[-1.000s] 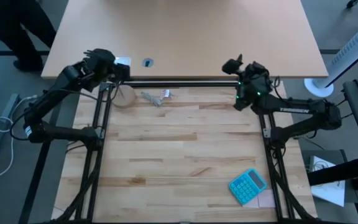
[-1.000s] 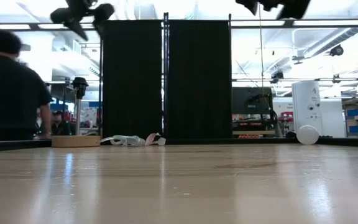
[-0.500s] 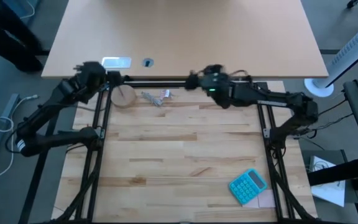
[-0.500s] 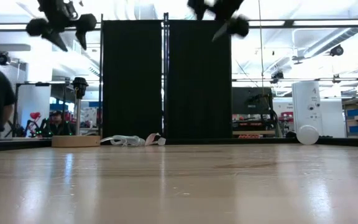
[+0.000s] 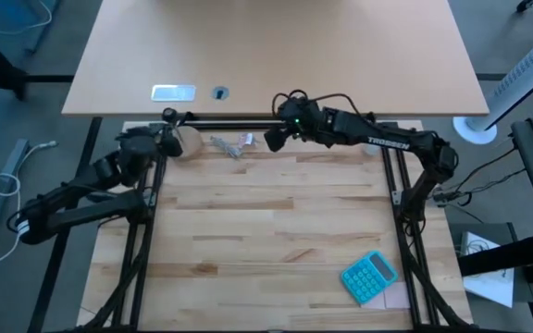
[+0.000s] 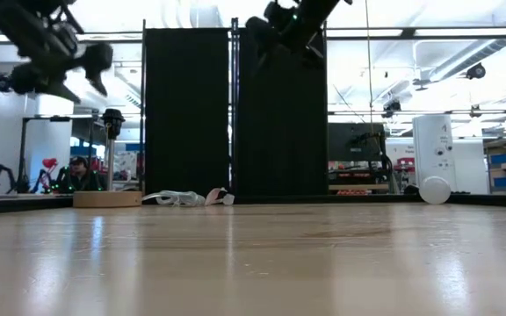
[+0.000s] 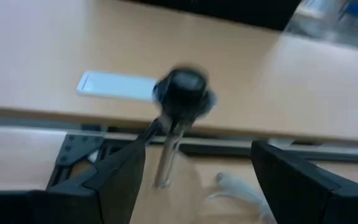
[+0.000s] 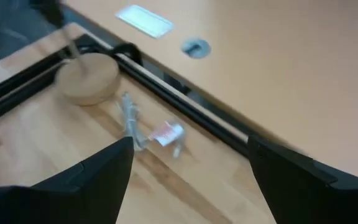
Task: Screw lightbulb
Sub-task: Move the lightbulb to the center of the table
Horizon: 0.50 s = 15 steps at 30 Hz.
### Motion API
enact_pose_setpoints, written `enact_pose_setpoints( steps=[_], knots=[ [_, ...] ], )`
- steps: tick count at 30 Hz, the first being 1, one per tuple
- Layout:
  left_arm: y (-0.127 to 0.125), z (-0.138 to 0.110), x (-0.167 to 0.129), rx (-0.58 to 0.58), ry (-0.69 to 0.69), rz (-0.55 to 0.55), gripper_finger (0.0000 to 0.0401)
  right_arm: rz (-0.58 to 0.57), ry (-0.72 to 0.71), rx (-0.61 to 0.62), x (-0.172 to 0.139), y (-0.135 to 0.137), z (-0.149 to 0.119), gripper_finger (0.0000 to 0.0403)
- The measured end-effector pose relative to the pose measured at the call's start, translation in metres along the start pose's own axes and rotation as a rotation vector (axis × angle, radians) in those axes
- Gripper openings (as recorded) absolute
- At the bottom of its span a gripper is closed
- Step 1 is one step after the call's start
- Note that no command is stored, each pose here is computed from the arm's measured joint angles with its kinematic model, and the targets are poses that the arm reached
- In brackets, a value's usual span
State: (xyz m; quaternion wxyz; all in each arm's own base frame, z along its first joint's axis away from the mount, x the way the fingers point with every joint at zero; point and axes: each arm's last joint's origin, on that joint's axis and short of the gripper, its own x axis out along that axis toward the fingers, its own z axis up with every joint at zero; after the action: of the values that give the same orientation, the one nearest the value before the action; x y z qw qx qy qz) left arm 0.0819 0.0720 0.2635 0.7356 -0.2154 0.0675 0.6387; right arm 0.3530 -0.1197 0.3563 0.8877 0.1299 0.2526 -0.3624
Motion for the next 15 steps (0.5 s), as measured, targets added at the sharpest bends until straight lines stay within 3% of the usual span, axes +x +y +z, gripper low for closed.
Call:
enact_pose_setpoints(
  steps=[3, 6, 8, 11, 15],
  knots=[
    [-0.002, -0.009, 0.006, -0.017, 0.037, -0.015, 0.0284, -0.04, -0.006, 0.034, 0.0, -0.011, 0.004, 0.0309],
    [-0.007, -0.008, 0.008, -0.04, 0.072, -0.042, 0.0284, -0.168, 0.061, 0.239, 0.004, -0.039, 0.001, 0.0309],
    [-0.01, -0.002, 0.006, -0.03, 0.079, -0.05, 0.0284, -0.271, 0.155, 0.343, 0.006, -0.06, -0.007, 0.0309],
    [-0.012, 0.013, -0.001, 0.019, 0.077, -0.047, 0.0284, -0.4, 0.313, 0.355, 0.018, -0.088, -0.02, 0.0309],
    [-0.009, 0.031, -0.014, 0.115, 0.082, -0.001, 0.0284, -0.484, 0.529, 0.498, 0.037, -0.119, -0.039, 0.0307]
  ],
)
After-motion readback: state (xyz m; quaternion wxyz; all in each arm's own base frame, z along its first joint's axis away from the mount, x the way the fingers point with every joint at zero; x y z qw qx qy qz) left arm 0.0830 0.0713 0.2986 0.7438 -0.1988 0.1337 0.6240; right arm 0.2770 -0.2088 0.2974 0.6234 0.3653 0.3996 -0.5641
